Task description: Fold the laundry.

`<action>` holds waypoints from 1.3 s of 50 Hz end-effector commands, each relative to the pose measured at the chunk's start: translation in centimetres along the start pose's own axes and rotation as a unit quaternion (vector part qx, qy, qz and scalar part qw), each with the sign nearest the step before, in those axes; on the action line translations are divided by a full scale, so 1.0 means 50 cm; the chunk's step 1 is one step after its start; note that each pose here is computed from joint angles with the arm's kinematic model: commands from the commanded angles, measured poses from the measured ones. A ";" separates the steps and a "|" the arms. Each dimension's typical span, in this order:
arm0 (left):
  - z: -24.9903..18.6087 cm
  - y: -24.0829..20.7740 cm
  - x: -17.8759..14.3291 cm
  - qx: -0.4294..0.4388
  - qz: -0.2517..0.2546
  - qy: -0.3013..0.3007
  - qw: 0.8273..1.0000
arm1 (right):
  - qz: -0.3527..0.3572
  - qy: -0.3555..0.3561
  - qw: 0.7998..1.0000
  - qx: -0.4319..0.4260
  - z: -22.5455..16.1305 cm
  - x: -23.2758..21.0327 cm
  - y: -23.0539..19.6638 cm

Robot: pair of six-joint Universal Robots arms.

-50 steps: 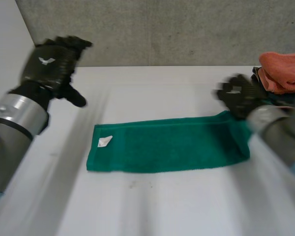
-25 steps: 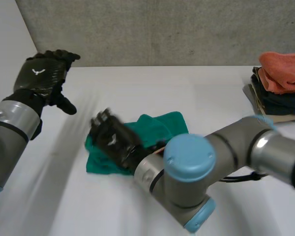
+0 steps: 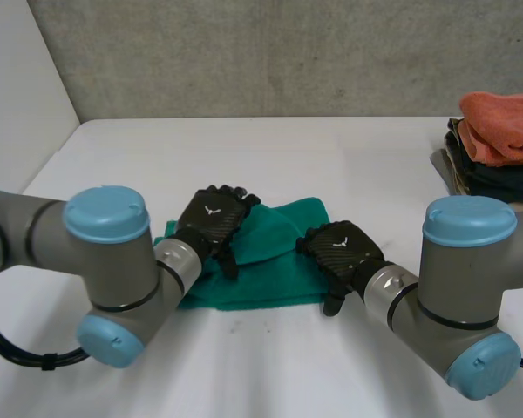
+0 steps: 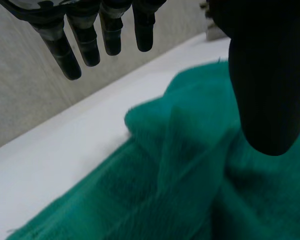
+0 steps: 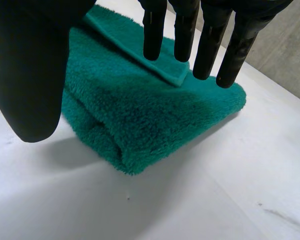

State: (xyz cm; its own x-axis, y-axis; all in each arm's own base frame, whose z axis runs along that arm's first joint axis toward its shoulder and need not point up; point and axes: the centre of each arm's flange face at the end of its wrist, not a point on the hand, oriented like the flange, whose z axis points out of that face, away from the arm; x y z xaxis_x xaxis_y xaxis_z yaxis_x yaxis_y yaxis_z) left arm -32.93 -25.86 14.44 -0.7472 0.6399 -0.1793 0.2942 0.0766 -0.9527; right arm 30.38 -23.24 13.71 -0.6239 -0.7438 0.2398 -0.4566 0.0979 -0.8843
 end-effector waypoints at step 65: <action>-0.137 -0.124 -0.106 0.053 -0.023 -0.151 0.987 | -0.197 -0.037 0.964 0.175 -0.021 -0.167 -0.113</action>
State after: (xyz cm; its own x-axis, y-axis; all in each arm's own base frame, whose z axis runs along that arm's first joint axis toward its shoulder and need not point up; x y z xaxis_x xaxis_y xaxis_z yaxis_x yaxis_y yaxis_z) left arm -26.24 -24.56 22.63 -0.8962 0.3695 -0.2455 0.2644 0.0005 -0.9644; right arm 39.13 -13.51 15.02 -0.1651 -0.6877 0.7070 -0.3857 -0.6147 -0.6880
